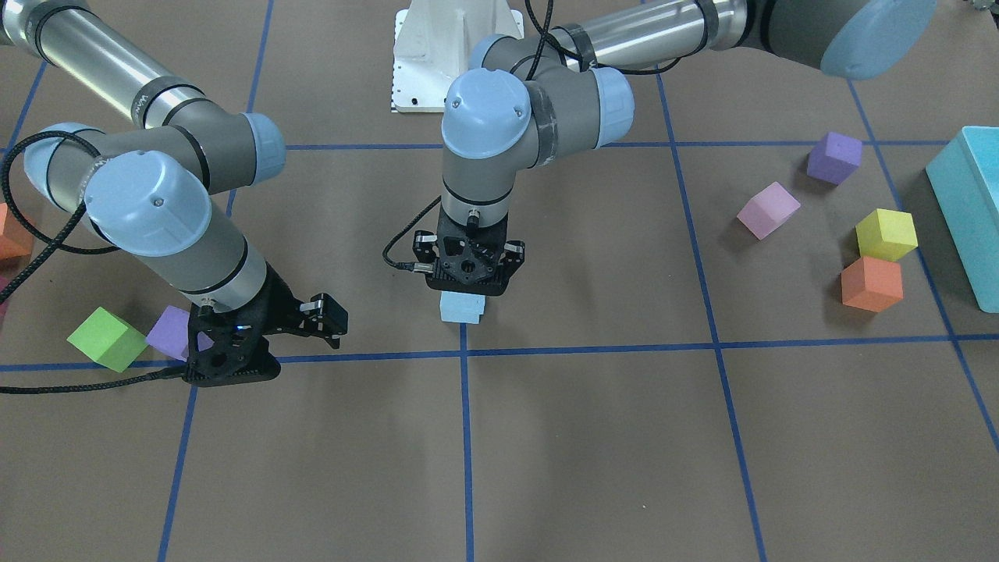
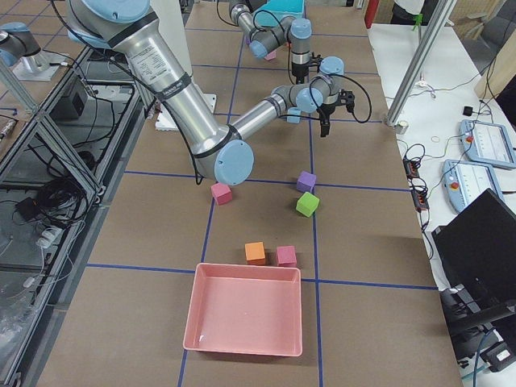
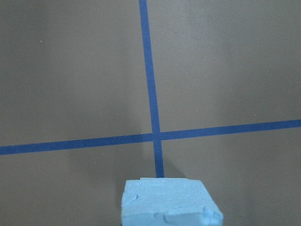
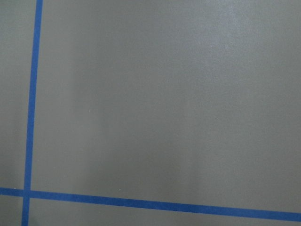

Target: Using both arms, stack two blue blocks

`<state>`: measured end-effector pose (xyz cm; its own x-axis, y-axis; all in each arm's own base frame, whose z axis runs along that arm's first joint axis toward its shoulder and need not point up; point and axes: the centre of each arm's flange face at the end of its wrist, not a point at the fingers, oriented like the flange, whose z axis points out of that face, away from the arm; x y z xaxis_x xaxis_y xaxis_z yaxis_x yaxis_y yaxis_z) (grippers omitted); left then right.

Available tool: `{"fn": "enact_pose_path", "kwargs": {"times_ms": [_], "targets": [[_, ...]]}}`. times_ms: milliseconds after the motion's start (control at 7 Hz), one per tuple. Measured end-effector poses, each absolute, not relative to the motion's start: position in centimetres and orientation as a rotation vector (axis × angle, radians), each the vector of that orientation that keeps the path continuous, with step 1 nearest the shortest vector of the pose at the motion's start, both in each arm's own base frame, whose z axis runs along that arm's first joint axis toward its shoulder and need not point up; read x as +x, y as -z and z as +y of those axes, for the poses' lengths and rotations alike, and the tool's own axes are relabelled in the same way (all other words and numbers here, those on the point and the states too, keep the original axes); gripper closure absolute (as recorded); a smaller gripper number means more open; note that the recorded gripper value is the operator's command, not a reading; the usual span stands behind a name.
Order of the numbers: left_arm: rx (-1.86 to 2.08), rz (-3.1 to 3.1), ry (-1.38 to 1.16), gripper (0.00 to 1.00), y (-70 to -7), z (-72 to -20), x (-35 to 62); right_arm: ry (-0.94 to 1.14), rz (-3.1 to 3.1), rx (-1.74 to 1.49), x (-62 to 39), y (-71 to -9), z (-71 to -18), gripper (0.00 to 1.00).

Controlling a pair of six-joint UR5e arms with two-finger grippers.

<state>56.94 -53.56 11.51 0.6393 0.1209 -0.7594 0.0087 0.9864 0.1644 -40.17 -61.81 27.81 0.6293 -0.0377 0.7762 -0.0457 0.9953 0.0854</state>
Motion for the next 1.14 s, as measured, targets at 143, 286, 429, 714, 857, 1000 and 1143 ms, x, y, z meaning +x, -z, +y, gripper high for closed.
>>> {"fn": "enact_pose_path", "kwargs": {"times_ms": [143,286,429,714,857,1000,1143], "targets": [[0.156,0.871,-0.067,0.37,-11.84,-53.59,57.12,-0.005,-0.891,0.100,-40.18,-27.80,-61.81,0.00],[0.155,0.869,-0.068,0.33,-12.12,-53.60,57.20,-0.005,-0.892,0.100,-40.18,-27.73,-61.80,0.00],[0.154,0.869,-0.069,0.33,-12.24,-53.53,57.29,-0.004,-0.892,0.101,-40.21,-27.67,-61.77,0.00],[0.150,0.872,-0.071,0.27,-12.26,-53.16,57.65,-0.003,-0.892,0.102,-40.25,-27.65,-61.74,0.00],[0.150,0.874,-0.071,0.24,-12.15,-53.01,57.73,-0.003,-0.892,0.102,-40.26,-27.64,-61.74,0.00],[0.151,0.877,-0.072,0.15,-11.99,-52.94,57.69,-0.003,-0.892,0.102,-40.27,-27.64,-61.75,0.00],[0.154,0.880,-0.073,0.03,-11.84,-52.86,57.61,-0.003,-0.892,0.102,-40.28,-27.63,-61.76,0.00]]}}
